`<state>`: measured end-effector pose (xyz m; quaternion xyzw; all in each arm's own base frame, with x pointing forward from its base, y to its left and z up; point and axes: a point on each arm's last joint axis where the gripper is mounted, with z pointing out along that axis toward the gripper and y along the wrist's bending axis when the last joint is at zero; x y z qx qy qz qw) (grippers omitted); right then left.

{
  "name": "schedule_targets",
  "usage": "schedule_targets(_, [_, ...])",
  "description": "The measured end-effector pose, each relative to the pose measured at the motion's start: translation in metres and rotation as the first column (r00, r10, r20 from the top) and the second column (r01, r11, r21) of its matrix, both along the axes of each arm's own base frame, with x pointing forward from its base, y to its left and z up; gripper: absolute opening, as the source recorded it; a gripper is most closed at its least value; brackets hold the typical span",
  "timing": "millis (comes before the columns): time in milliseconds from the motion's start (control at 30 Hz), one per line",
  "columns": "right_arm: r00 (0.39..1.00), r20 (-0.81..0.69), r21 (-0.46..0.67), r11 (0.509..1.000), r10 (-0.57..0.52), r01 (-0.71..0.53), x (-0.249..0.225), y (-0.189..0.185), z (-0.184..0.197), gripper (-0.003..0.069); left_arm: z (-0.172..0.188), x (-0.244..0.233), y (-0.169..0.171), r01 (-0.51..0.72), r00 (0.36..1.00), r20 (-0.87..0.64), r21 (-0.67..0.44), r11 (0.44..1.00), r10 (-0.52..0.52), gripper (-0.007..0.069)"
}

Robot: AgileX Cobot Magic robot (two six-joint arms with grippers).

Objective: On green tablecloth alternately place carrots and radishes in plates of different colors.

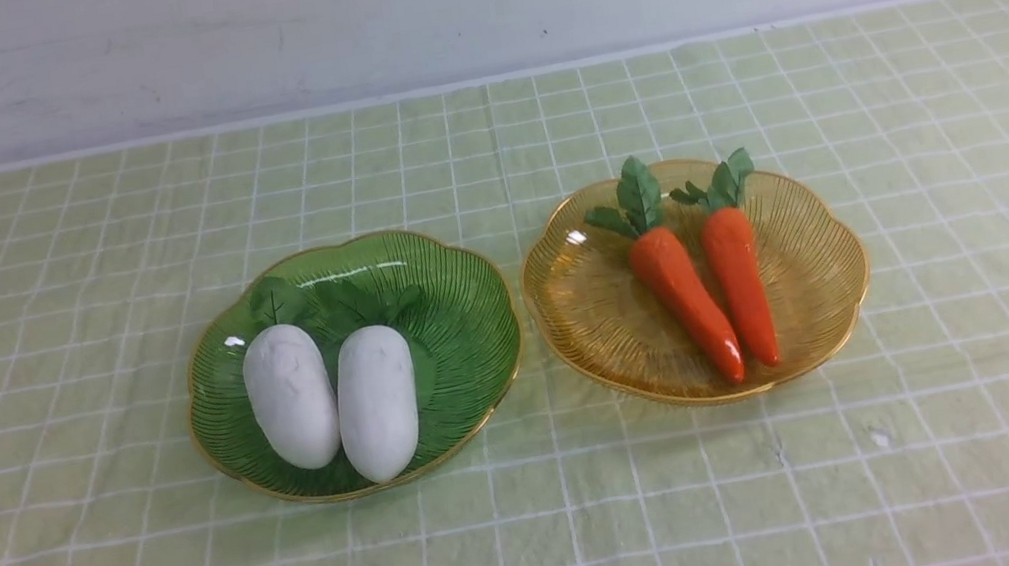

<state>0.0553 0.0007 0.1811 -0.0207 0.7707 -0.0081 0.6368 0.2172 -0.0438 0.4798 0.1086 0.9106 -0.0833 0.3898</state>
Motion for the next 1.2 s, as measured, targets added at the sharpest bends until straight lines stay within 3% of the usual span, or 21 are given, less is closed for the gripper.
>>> schedule_targets(333, [1.000,-0.001,0.001,1.000,0.000,0.000,0.000,0.000,0.000,-0.0015,-0.050,-0.122,0.017,0.029,0.999,0.029,0.027,0.999,-0.030,-0.0008])
schedule_targets(567, [1.000,-0.003,0.001,1.000,0.000,0.000,0.000,0.000,0.000,-0.0015,-0.114,-0.185,0.027,0.007,0.990,0.141,-0.010,1.000,-0.006,-0.0008])
schedule_targets(700, [1.000,-0.003,0.001,1.000,0.000,0.000,0.000,0.000,0.000,-0.0015,-0.153,-0.193,0.031,-0.028,0.908,0.414,-0.096,0.995,0.065,-0.0008])
schedule_targets(933, [1.000,-0.003,0.001,1.000,0.000,0.000,0.000,0.000,0.000,-0.0015,-0.181,-0.181,0.035,-0.040,0.661,0.729,-0.205,0.978,0.180,-0.0008])
schedule_targets(1033, [1.000,-0.003,0.001,1.000,0.000,0.000,0.000,0.000,0.000,-0.0015,-0.192,-0.175,0.035,-0.045,0.632,0.750,-0.217,0.975,0.197,-0.0008])
schedule_targets(1200, [1.000,-0.003,0.001,1.000,0.000,0.000,0.000,0.000,0.000,-0.0015,-0.218,-0.167,0.035,-0.062,0.668,0.718,-0.209,0.976,0.196,-0.0008])
